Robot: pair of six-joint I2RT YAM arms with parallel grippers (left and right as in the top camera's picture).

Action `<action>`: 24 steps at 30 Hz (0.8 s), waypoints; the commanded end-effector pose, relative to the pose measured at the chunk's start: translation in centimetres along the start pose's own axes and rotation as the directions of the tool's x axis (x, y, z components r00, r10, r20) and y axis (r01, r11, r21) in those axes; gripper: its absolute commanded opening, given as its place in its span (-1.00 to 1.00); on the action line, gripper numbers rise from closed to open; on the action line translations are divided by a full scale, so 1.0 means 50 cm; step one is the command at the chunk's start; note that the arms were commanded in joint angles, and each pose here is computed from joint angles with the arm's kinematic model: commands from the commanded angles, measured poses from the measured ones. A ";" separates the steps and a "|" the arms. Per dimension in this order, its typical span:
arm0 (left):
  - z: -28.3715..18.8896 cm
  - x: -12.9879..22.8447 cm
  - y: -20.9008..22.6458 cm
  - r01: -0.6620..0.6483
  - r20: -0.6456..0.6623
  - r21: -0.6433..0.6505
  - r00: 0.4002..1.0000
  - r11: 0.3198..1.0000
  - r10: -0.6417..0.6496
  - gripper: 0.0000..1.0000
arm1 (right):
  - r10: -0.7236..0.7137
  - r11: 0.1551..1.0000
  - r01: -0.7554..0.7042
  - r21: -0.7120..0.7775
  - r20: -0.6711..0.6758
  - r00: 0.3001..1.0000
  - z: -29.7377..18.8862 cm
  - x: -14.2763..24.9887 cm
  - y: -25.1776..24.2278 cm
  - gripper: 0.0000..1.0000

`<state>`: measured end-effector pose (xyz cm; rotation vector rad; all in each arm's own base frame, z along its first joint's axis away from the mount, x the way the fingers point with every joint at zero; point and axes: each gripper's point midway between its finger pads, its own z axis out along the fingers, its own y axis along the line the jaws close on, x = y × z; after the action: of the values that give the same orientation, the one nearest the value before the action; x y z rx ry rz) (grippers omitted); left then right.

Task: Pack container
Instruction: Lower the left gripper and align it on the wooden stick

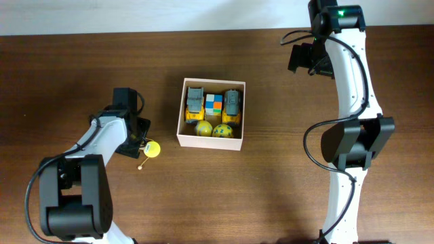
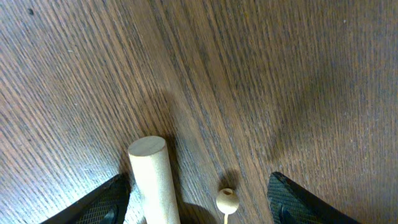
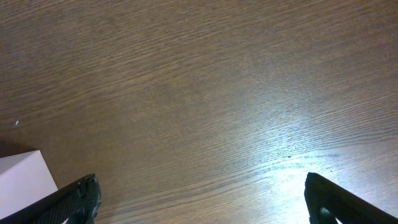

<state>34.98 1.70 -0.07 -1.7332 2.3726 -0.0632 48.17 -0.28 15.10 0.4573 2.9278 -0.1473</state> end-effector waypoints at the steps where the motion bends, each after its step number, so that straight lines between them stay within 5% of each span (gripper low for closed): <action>1: 0.065 0.061 0.096 -0.019 -0.132 -0.140 0.991 0.990 0.001 0.47 | 0.009 1.000 -0.009 0.001 0.015 1.000 -0.014 -0.002 -0.006 0.98; 17: 0.039 0.152 0.140 -0.018 -0.371 -0.203 0.927 0.979 -0.060 0.30 | 0.009 1.000 -0.009 0.000 0.015 1.000 -0.014 -0.002 -0.006 0.98; 24: 0.033 0.151 0.158 -0.012 -0.376 -0.241 0.923 0.971 -0.081 0.21 | 0.009 1.000 -0.009 0.001 0.015 1.000 -0.014 -0.002 -0.006 0.98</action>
<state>29.49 -2.71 -0.62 -1.9190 2.6347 -0.2574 48.17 -0.28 15.10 0.4567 2.9279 -0.1474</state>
